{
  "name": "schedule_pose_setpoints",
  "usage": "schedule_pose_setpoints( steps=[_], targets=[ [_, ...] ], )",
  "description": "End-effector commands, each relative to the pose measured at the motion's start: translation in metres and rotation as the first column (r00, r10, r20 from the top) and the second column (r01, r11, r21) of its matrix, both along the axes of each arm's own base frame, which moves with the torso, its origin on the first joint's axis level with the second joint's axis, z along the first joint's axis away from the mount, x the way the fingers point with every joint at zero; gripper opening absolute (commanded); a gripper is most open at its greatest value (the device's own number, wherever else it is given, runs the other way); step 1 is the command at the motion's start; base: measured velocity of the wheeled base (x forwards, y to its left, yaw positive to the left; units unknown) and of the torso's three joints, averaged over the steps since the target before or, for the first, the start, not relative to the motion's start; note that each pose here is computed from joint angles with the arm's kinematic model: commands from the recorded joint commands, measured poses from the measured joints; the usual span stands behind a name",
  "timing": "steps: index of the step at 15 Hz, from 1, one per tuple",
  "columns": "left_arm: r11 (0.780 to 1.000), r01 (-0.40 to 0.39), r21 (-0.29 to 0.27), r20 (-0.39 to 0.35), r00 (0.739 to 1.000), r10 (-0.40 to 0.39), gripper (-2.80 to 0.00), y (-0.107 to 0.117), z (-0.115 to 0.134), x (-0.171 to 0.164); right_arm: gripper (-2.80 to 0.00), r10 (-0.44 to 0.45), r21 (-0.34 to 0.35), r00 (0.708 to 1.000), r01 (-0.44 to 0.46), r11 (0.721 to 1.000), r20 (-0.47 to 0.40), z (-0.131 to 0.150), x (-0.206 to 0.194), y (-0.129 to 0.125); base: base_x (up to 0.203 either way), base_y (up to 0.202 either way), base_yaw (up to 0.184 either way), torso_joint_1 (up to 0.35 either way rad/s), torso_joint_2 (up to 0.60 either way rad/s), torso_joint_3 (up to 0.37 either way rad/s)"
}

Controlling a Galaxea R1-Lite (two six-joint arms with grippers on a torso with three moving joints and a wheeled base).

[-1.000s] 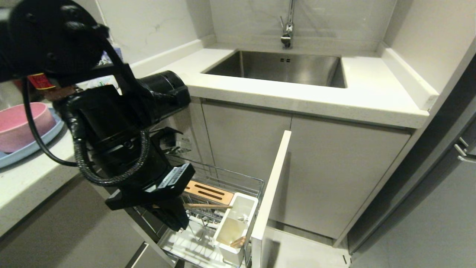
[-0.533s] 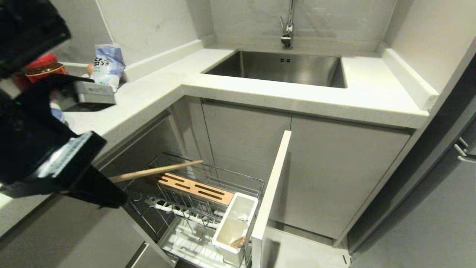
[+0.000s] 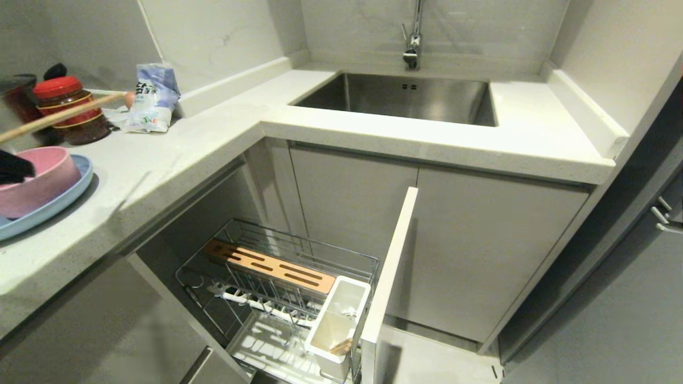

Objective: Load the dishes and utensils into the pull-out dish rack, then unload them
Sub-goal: Take the chopsticks out of the cupboard

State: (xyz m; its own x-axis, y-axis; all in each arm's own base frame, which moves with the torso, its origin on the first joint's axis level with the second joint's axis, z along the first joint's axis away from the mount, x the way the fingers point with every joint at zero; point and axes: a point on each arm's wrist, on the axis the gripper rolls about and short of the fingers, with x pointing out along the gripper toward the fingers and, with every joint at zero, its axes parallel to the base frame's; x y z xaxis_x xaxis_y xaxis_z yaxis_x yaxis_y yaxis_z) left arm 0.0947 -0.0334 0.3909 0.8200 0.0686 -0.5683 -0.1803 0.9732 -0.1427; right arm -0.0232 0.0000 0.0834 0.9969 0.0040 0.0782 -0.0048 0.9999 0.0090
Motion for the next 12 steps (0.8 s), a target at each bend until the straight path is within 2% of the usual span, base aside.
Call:
schedule_pose_setpoints(
  steps=[1,2,4,6,7,8,10,12],
  targets=[
    [0.985,-0.170,0.027,0.060,0.984,0.168,-2.80,0.017,0.004,-0.012,-2.80,0.001,0.000,1.000,-0.001,1.000,-0.025,-0.007,0.002,0.000,0.000,0.000,0.000,0.000,0.00,0.000],
    [0.961,-0.272,0.059,0.071,0.961,0.267,-2.80,0.025,0.005,-0.012,-2.80,0.001,0.000,1.000,-0.001,1.000,-0.025,-0.007,0.002,0.000,0.000,0.000,0.000,0.000,0.00,0.000],
    [0.880,-0.456,0.131,0.078,0.890,0.450,-2.80,0.040,0.003,-0.015,-2.80,0.001,0.001,1.000,-0.001,1.000,-0.025,-0.007,0.002,0.000,0.000,0.000,0.000,0.000,0.00,0.000],
    [0.793,-0.567,0.223,0.037,0.818,0.574,-2.80,0.053,-0.004,-0.016,-2.80,0.001,0.000,1.000,-0.001,1.000,-0.025,-0.007,0.002,0.000,0.000,0.000,0.000,0.000,0.00,0.000],
    [0.763,-0.581,0.284,-0.005,0.794,0.607,-2.80,0.058,-0.010,-0.014,-2.80,0.001,0.000,1.000,-0.001,1.000,-0.025,-0.007,0.002,0.000,0.000,0.000,0.000,0.000,0.00,0.000],
    [0.748,-0.573,0.336,-0.047,0.783,0.620,-2.80,0.062,-0.016,-0.012,-2.80,0.001,0.000,1.000,-0.001,1.000,-0.025,-0.007,0.002,0.000,0.000,0.000,0.000,0.000,0.00,0.000],
    [0.733,-0.562,0.384,-0.097,0.765,0.637,-2.80,0.067,-0.024,-0.006,-2.80,0.001,0.000,1.000,-0.001,1.000,-0.025,-0.007,0.002,0.000,0.000,0.000,0.000,0.000,0.00,0.000],
    [0.738,-0.519,0.431,-0.148,0.766,0.625,-2.80,0.070,-0.031,0.001,-2.80,0.001,0.000,1.000,-0.001,1.000,-0.025,-0.007,0.002,0.000,0.000,0.000,0.000,0.000,0.00,0.000]
  ],
)
